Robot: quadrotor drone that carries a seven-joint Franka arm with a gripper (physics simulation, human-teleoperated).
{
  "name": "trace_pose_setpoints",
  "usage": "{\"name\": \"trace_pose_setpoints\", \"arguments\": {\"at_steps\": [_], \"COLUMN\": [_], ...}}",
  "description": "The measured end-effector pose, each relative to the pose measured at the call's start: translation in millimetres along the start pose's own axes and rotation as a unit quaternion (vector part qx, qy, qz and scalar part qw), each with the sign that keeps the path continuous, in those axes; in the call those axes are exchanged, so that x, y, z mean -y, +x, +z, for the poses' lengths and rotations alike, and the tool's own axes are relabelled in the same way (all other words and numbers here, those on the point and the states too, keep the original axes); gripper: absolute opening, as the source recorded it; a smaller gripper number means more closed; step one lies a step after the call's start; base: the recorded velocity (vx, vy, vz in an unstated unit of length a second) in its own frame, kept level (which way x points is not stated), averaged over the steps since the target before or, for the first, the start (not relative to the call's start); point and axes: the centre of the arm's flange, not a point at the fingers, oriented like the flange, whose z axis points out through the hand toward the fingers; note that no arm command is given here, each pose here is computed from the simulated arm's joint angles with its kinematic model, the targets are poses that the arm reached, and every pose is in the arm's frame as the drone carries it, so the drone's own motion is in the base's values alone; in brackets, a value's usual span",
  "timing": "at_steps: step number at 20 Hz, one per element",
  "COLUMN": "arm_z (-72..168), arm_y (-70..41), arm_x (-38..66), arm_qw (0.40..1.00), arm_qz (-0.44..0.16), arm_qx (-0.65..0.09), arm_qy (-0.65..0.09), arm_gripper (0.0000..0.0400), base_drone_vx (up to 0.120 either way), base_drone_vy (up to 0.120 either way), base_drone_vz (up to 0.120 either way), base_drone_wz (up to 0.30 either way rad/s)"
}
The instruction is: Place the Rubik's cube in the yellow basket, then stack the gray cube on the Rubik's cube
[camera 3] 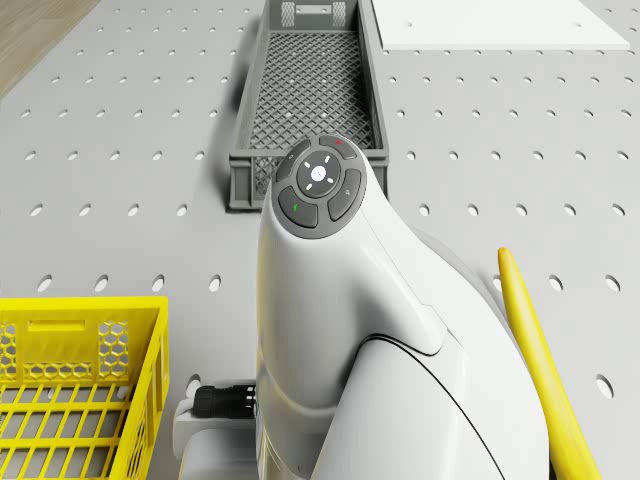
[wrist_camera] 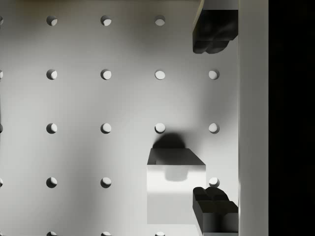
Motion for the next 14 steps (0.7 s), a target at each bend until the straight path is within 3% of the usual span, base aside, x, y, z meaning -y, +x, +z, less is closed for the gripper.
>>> {"name": "trace_pose_setpoints", "arguments": {"at_steps": [8, 10, 14], "arm_z": [0.0, 0.0, 0.7], "arm_y": [0.0, 0.0, 0.0], "arm_x": [0.0, 0.0, 0.0], "arm_qw": [1.0, 1.0, 1.0], "arm_qz": [0.0, 0.0, 0.0], "arm_qx": [0.0, 0.0, 0.0], "arm_qy": [0.0, 0.0, 0.0], "arm_gripper": [0.04, 0.04, 0.04], "base_drone_vx": [0.0, -0.08, -0.01], "base_drone_vy": [-0.12, -0.12, -0.02], "base_drone_vz": [-0.005, 0.0, 0.0], "base_drone_wz": [0.0, 0.0, 0.0]}}
